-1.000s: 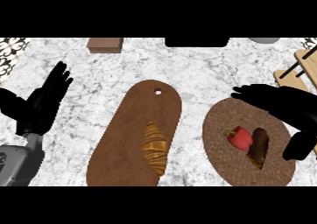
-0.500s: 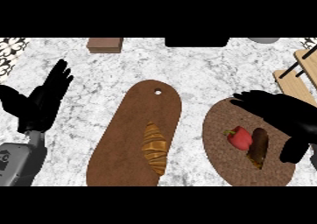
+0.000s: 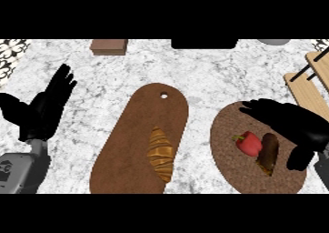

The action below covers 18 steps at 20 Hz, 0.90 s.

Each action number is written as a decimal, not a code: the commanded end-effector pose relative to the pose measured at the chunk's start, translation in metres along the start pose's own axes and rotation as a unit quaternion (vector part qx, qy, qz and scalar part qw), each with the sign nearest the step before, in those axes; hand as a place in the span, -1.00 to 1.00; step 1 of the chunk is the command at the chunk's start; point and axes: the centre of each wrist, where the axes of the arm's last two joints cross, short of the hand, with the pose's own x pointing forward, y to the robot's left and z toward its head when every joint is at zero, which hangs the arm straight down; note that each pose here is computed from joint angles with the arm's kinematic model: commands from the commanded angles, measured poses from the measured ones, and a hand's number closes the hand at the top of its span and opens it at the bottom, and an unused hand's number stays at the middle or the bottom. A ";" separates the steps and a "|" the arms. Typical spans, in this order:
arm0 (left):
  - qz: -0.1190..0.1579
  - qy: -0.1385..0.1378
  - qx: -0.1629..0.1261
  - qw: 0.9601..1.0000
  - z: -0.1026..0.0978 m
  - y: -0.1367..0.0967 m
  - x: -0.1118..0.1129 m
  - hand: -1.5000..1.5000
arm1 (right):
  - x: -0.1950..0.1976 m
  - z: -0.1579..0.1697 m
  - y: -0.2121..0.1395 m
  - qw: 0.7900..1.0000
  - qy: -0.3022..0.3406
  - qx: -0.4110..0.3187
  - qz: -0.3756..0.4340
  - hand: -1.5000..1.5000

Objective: Pick the bell pepper from the placemat and place it in the tiered shelf

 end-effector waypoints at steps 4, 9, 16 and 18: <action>0.005 0.004 -0.009 1.000 -0.001 0.010 0.014 0.00 | -0.018 -0.018 0.020 1.000 0.001 0.004 0.003 -1.00; 0.000 0.007 -0.005 1.000 -0.011 0.004 0.015 0.00 | -0.001 -0.032 0.028 1.000 0.000 0.017 -0.012 -1.00; 0.010 0.007 -0.011 1.000 -0.007 0.007 -0.009 0.00 | -0.019 -0.053 0.062 0.999 0.005 0.031 -0.012 -1.00; -0.001 -0.003 0.001 1.000 -0.007 0.006 0.018 0.00 | -0.002 -0.043 0.051 0.999 0.000 0.039 -0.016 1.00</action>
